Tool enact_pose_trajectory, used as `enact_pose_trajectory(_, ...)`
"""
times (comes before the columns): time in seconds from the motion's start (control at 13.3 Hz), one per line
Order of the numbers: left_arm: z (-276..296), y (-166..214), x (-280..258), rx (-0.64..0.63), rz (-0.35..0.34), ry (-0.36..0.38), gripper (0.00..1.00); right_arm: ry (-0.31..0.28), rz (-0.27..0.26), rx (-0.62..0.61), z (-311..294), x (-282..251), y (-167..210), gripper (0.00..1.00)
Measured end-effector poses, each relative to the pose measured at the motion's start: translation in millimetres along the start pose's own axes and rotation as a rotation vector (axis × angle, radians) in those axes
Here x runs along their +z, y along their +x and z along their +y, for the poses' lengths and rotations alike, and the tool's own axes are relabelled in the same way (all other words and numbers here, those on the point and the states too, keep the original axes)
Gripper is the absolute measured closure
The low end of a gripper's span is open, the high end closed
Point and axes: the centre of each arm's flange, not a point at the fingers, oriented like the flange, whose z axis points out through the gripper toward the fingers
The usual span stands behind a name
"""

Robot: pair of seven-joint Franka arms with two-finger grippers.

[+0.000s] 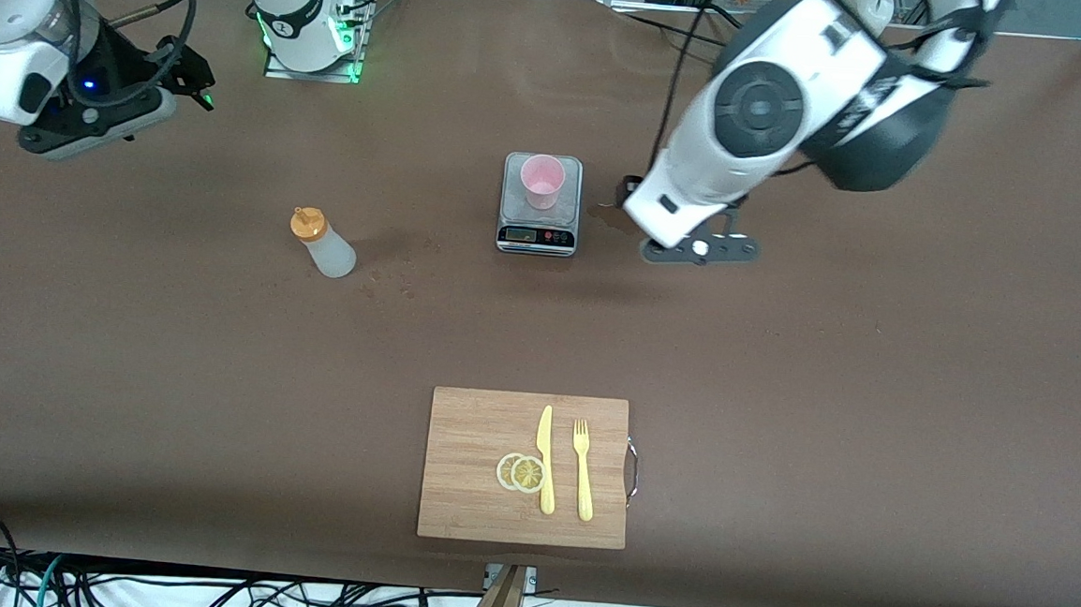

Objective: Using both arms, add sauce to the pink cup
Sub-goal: 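Release the cup on the scale while the right gripper reaches out, then grasp the white sauce bottle with the right gripper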

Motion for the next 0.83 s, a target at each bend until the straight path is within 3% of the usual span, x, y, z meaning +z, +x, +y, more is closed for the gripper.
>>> enact_pose_trajectory(0.38,-115,27,-68,0.108,0.105,-0.005,0.0,0.127,-0.001,-0.269,9,38,18,0.0)
enact_pose_trajectory(0.6,-196,25,-97,0.075,0.17,0.016,0.0,0.229,0.095,-0.425,55,83,19,0.0)
enact_pose_trajectory(0.83,-247,15,-80,0.016,0.216,0.024,0.0,0.331,0.191,-0.579,93,137,12,0.0)
